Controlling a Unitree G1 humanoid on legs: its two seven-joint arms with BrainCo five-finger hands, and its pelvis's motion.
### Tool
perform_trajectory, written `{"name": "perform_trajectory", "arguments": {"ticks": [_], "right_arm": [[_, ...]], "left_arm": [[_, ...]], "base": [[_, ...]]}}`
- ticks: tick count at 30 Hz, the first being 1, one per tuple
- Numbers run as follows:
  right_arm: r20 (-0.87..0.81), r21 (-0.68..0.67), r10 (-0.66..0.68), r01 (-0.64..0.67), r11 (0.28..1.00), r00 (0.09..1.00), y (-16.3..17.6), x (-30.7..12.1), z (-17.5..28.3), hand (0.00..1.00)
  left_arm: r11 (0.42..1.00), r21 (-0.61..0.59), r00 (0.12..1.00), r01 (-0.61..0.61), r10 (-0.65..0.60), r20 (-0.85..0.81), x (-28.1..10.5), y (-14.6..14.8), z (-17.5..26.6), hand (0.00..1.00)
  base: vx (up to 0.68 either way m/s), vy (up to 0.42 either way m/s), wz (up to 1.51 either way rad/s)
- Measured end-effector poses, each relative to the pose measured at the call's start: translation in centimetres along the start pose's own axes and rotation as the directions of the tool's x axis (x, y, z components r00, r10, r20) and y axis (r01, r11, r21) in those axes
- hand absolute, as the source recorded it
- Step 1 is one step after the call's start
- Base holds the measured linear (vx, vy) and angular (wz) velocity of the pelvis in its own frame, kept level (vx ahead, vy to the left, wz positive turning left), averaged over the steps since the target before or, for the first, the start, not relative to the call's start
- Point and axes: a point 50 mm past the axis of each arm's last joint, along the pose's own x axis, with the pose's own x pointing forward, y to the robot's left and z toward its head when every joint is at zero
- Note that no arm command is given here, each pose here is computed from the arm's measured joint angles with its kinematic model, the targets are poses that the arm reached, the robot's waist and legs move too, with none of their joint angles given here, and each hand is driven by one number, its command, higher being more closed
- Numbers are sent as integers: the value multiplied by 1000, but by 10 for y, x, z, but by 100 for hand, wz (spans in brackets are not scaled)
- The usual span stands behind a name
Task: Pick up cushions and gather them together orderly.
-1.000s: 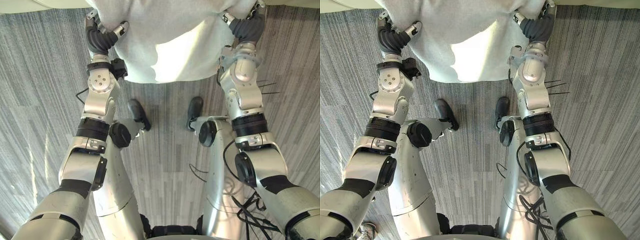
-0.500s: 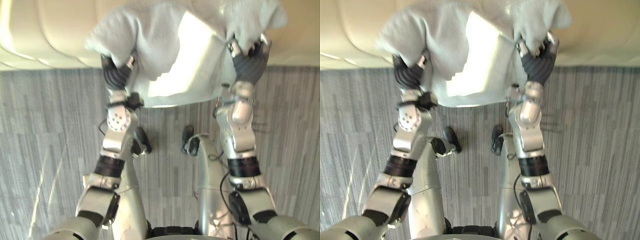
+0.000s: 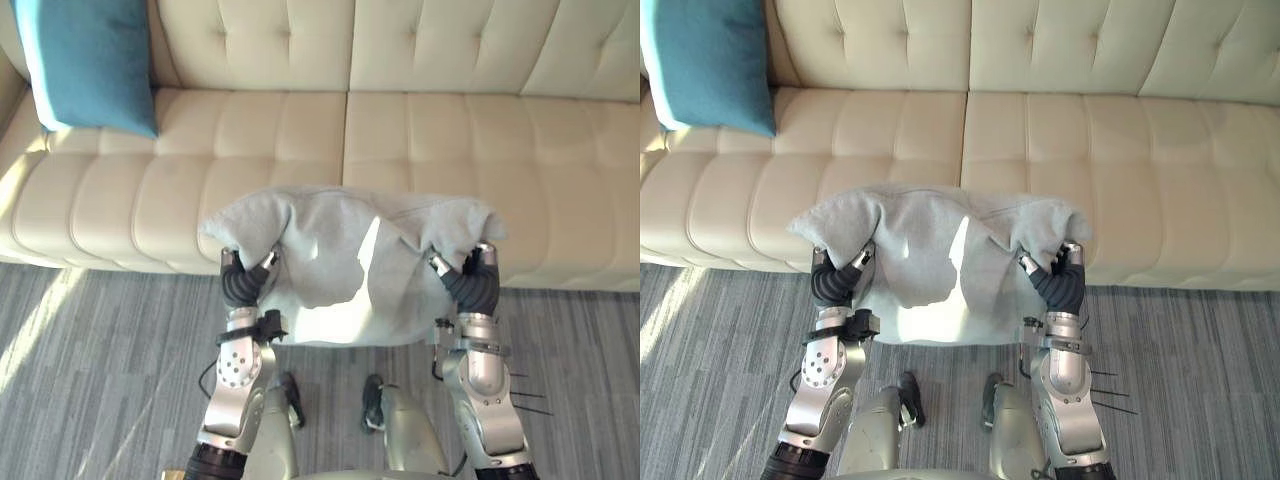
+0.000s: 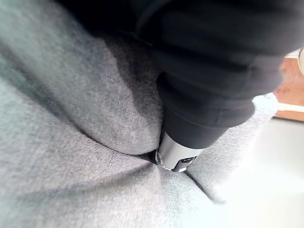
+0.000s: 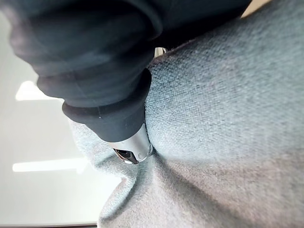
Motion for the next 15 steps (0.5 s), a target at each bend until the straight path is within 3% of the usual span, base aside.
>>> {"name": "perform_trajectory", "arguments": {"ticks": [9, 15], "right_arm": [[-119, -91, 34, -45, 995, 992, -1, 3, -32, 100], [-157, -132, 33, -54, 990, 987, -9, 3, -40, 100]], "left_arm": [[993, 114, 990, 2, 15, -142, -24, 21, -27, 100], [990, 138, 990, 30, -11, -140, -23, 21, -26, 100]], "base": [[89, 107, -21], [280, -56, 15]]}}
